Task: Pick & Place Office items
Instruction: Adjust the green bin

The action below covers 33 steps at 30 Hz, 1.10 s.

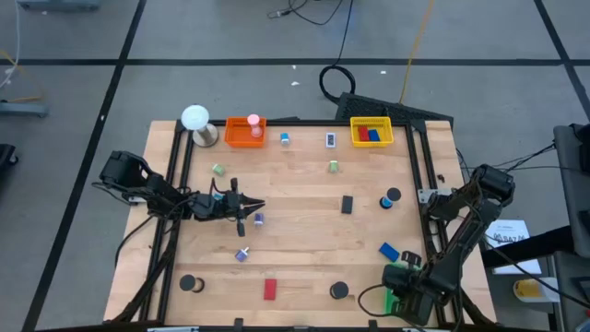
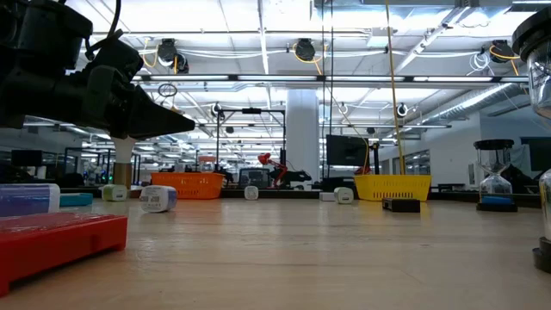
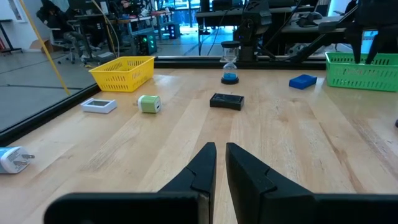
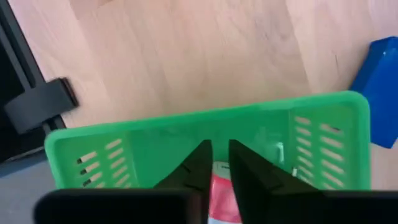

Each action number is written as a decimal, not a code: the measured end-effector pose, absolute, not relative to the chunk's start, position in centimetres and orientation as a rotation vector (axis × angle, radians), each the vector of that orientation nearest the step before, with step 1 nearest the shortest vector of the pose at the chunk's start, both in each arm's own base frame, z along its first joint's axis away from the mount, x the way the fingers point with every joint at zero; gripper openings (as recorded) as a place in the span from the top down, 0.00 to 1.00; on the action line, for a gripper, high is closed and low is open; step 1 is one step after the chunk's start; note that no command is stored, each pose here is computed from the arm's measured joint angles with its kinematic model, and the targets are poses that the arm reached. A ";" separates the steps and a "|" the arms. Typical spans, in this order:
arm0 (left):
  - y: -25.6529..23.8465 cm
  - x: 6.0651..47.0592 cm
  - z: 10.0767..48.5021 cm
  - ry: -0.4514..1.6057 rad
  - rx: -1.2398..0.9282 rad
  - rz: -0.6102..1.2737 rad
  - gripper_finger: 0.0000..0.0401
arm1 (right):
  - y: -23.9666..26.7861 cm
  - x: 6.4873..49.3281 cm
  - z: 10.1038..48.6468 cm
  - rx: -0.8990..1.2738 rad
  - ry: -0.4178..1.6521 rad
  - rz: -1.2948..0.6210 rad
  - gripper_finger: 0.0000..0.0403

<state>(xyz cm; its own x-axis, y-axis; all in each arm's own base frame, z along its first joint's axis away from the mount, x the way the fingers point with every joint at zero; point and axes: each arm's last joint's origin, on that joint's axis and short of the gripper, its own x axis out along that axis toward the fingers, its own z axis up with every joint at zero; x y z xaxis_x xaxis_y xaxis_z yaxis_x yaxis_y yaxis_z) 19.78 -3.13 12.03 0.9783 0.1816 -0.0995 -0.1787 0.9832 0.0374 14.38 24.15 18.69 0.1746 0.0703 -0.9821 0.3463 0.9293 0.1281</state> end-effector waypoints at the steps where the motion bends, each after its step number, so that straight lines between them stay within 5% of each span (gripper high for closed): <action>1: -3.1 19.8 12.0 0.103 0.028 0.182 0.91 | 24.1 14.3 18.7 0.358 1.402 -0.200 0.93; 6: -3.1 19.8 12.0 0.103 0.028 0.182 0.91 | 23.8 14.0 17.7 0.364 1.450 -0.191 0.99; 33: -3.1 19.8 12.0 0.103 0.028 0.182 0.91 | 23.5 13.7 16.7 0.390 1.543 -0.164 1.00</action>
